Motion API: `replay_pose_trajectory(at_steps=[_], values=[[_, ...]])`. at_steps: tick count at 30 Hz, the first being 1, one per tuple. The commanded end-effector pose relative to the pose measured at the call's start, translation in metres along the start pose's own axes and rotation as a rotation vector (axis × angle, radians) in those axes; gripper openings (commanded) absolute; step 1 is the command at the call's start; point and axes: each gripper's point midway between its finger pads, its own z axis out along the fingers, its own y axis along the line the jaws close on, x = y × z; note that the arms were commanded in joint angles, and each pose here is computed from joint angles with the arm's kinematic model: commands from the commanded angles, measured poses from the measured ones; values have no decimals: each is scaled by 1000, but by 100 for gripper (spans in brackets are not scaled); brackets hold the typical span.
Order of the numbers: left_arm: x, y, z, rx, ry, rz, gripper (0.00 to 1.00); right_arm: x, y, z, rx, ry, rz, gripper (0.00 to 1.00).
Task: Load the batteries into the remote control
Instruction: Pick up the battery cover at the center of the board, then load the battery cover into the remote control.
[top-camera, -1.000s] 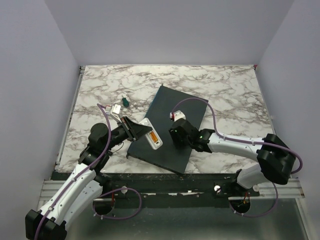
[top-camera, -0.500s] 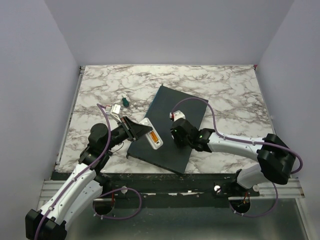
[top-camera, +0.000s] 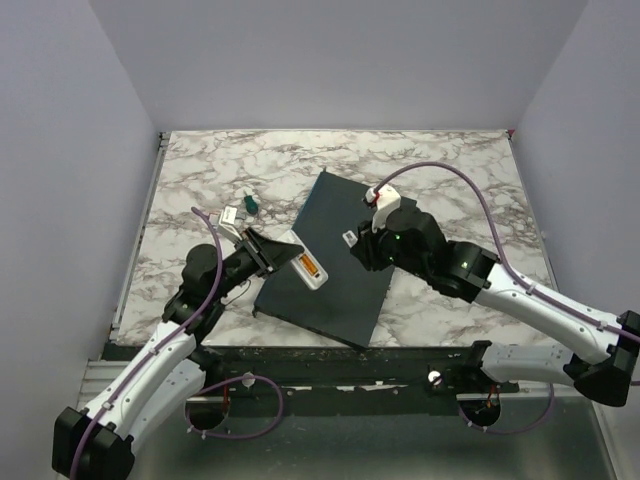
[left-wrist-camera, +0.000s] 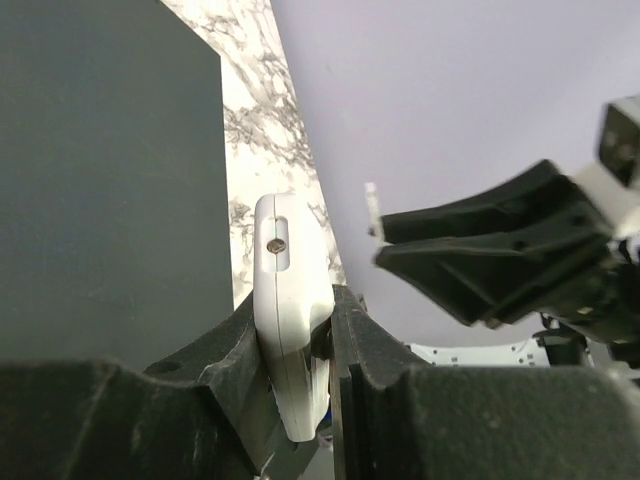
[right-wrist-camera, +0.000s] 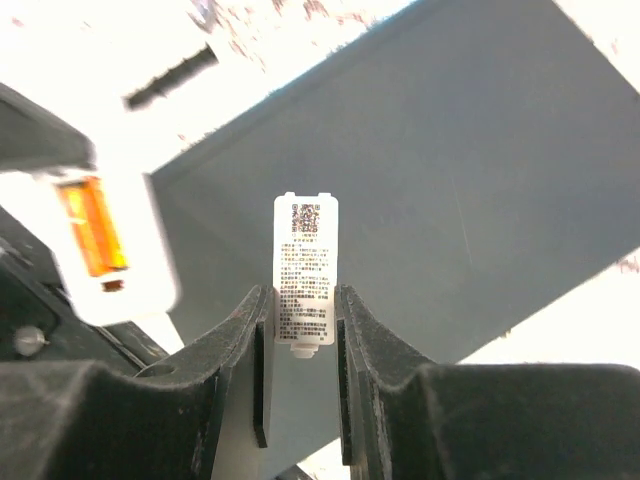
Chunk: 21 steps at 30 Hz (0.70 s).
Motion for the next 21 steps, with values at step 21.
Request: replay_pose_trajectory(at_steps=[21], values=[[-17,-2,-4,25,-228,-84,0,-25,94,-11,-315,163,-30,1]])
